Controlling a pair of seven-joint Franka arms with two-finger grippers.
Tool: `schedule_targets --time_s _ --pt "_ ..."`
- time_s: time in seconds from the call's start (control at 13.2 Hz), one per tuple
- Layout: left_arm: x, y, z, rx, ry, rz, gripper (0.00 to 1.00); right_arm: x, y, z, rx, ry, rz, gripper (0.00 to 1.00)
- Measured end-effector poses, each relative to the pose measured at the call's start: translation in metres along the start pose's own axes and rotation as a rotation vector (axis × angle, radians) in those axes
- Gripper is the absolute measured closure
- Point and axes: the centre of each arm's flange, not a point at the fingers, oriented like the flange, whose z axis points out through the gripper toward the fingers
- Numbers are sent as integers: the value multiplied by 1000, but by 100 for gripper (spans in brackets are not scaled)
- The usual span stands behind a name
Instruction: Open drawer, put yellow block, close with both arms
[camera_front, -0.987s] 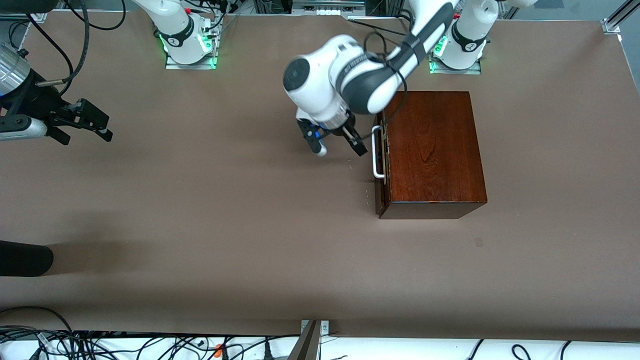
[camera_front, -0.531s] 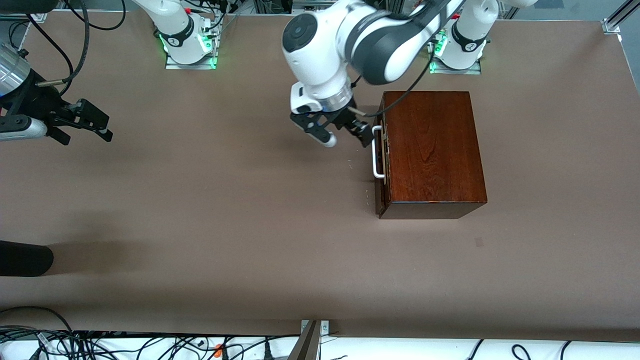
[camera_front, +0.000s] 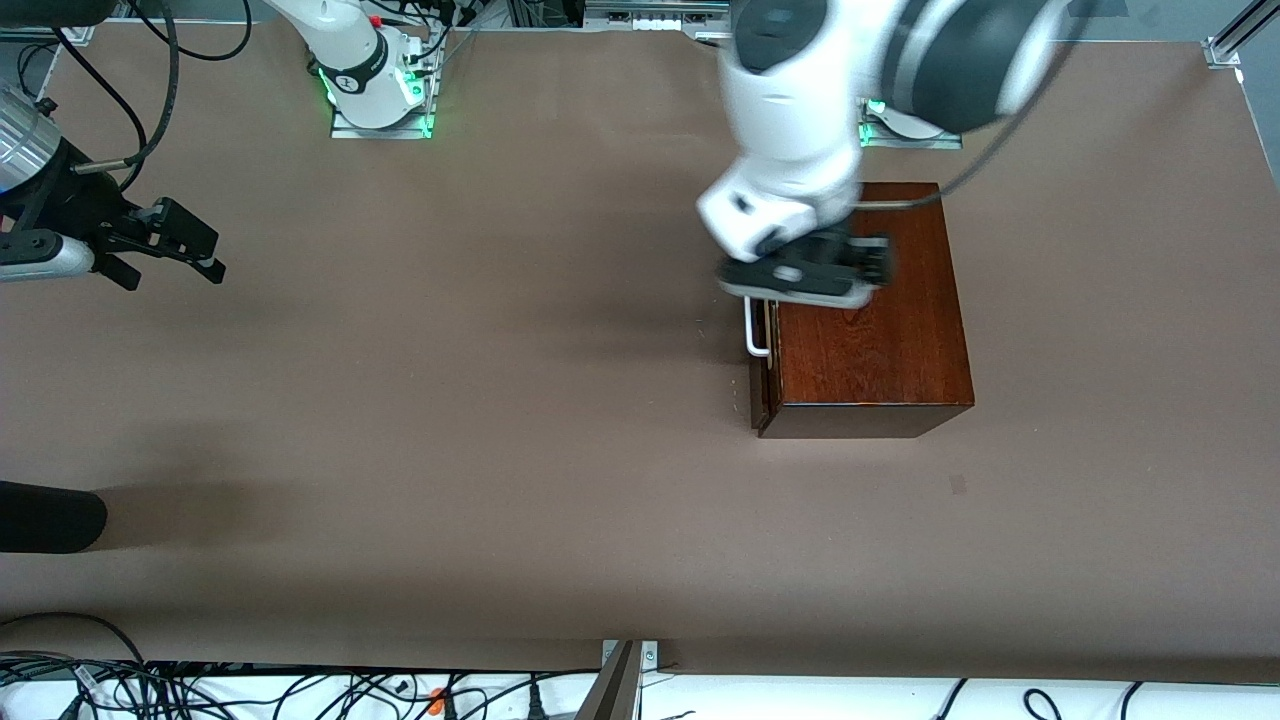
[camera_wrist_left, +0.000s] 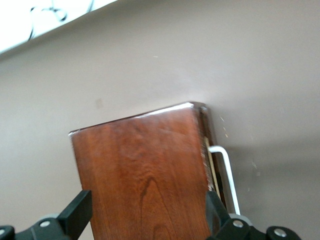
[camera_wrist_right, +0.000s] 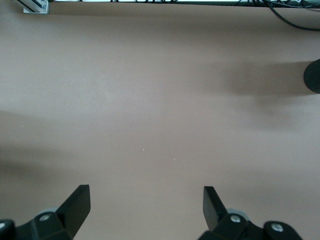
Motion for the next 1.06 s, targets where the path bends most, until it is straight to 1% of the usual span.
schedule_targets --time_s 0.15,0.3,0.38,0.46,0.61,0.68,0.83,0.91,1.06 --pt "3 -49 -11 -64 -41 -111 0 0 0 0 0 0 0 0" --pt "-3 -103 -21 -129 -117 -201 0 0 0 0 0 0 0 0" --pt "-6 -128 -23 -153 -141 -233 0 0 0 0 0 0 0 0" --pt "-10 -152 -22 -174 -153 -236 0 0 0 0 0 0 0 0" --pt "-21 -192 -14 -211 -166 -194 0 0 0 0 0 0 0 0" --pt "-26 -213 -7 -235 -162 -169 0 0 0 0 0 0 0 0" --pt "-37 -248 9 -269 -129 -105 0 0 0 0 0 0 0 0" --pt "-43 -257 16 -276 -109 -80 0 0 0 0 0 0 0 0" --pt "-52 -264 29 -280 -91 -56 0 0 0 0 0 0 0 0"
